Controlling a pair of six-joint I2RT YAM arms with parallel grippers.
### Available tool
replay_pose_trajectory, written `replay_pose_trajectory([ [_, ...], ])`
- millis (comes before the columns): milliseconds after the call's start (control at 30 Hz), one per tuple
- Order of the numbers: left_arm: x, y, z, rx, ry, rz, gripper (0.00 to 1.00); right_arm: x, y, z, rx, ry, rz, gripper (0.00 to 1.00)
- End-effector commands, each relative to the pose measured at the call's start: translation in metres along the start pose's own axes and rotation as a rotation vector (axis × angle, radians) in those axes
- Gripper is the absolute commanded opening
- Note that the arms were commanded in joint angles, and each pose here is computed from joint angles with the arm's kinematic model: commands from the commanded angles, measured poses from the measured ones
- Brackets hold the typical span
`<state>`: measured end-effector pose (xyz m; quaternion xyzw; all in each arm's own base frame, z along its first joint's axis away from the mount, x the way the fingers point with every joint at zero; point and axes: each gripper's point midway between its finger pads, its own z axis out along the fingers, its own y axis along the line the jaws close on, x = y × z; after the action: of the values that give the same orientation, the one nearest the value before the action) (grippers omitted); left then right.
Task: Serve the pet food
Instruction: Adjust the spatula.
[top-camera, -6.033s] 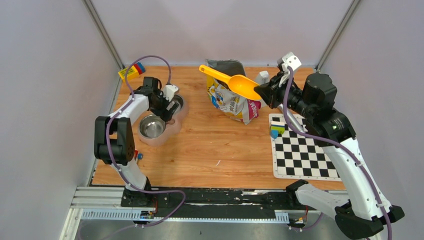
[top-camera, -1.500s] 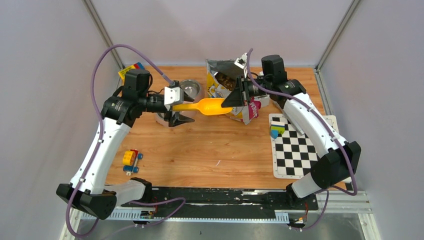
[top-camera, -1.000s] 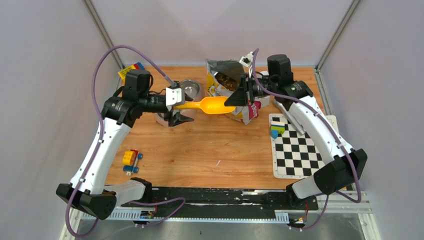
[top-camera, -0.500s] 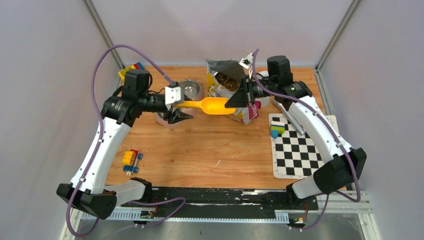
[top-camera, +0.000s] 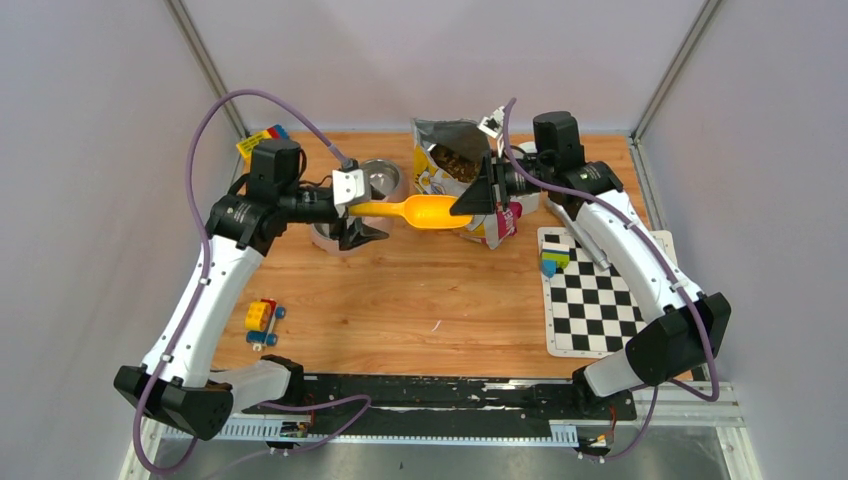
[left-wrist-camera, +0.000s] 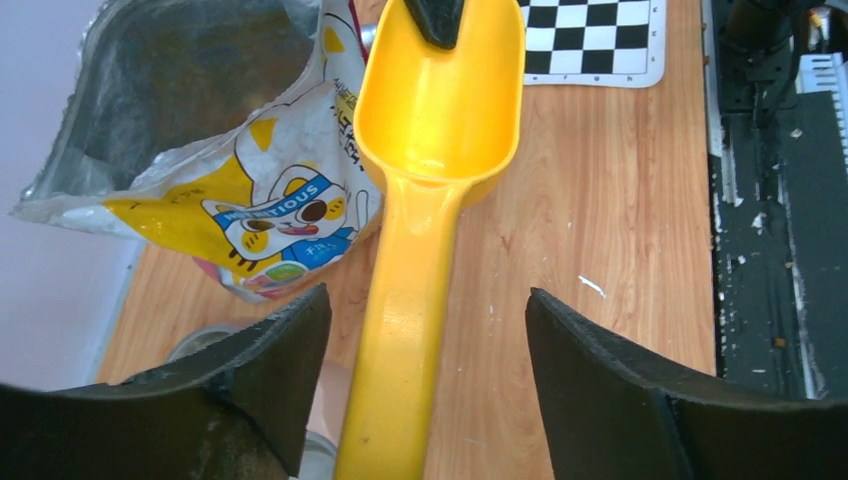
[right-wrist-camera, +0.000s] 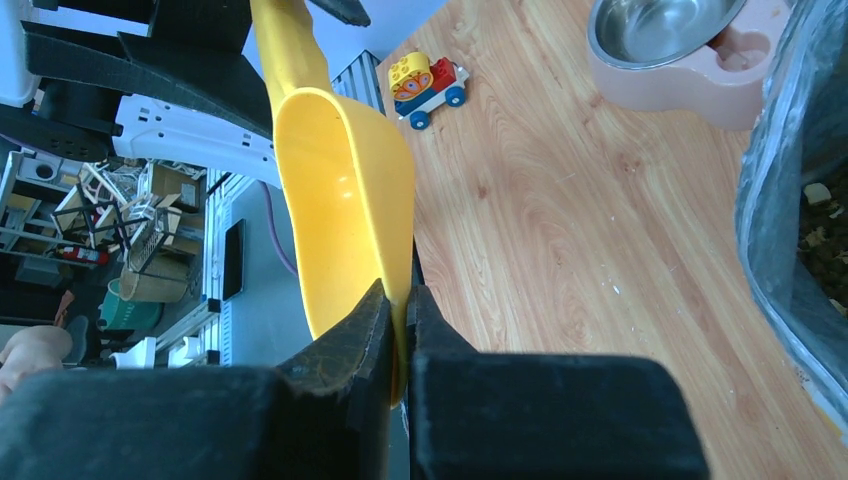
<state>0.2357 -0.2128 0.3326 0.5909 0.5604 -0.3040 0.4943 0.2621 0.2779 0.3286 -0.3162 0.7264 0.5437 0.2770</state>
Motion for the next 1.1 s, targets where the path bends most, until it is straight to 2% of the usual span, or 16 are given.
replay_pose_trajectory([
  [0, -0.014, 0.003, -0.005, -0.032, -0.027, 0.043, 0.84, -0.012, 0.018, -0.006, -0.028, -0.024, -0.095, 0.00],
  [100, -0.023, -0.002, -0.009, -0.015, -0.044, 0.060, 0.94, -0.010, 0.013, -0.008, -0.001, -0.025, -0.098, 0.00],
  [167, -0.029, -0.005, -0.011, -0.005, -0.054, 0.067, 0.97, -0.009, 0.011, -0.009, 0.008, -0.023, -0.094, 0.00],
  [267, -0.030, -0.006, -0.011, 0.005, -0.057, 0.063, 0.96, -0.007, 0.012, -0.008, -0.008, -0.016, -0.083, 0.00],
  [433, -0.022, -0.006, -0.008, 0.017, -0.040, 0.064, 0.87, -0.006, 0.020, -0.011, -0.034, -0.010, -0.095, 0.00],
  [633, -0.020, -0.006, -0.005, 0.034, -0.042, 0.054, 0.66, -0.005, 0.026, -0.010, -0.061, 0.002, -0.099, 0.00],
  [733, -0.022, -0.008, -0.005, 0.045, -0.052, 0.051, 0.51, -0.003, 0.023, -0.008, -0.056, 0.009, -0.093, 0.00],
  [833, -0.023, -0.010, -0.004, 0.065, -0.060, 0.052, 0.29, -0.003, 0.022, -0.007, -0.058, 0.013, -0.088, 0.00],
  [933, -0.022, -0.015, -0.004, 0.087, -0.064, 0.048, 0.20, -0.007, 0.025, -0.005, -0.069, 0.013, -0.085, 0.00],
  [1033, -0.021, -0.016, -0.002, 0.099, -0.068, 0.045, 0.04, -0.011, 0.026, -0.003, -0.079, 0.013, -0.080, 0.00],
  [1067, -0.021, -0.017, -0.002, 0.100, -0.067, 0.045, 0.03, -0.012, 0.027, -0.003, -0.082, 0.013, -0.078, 0.00],
])
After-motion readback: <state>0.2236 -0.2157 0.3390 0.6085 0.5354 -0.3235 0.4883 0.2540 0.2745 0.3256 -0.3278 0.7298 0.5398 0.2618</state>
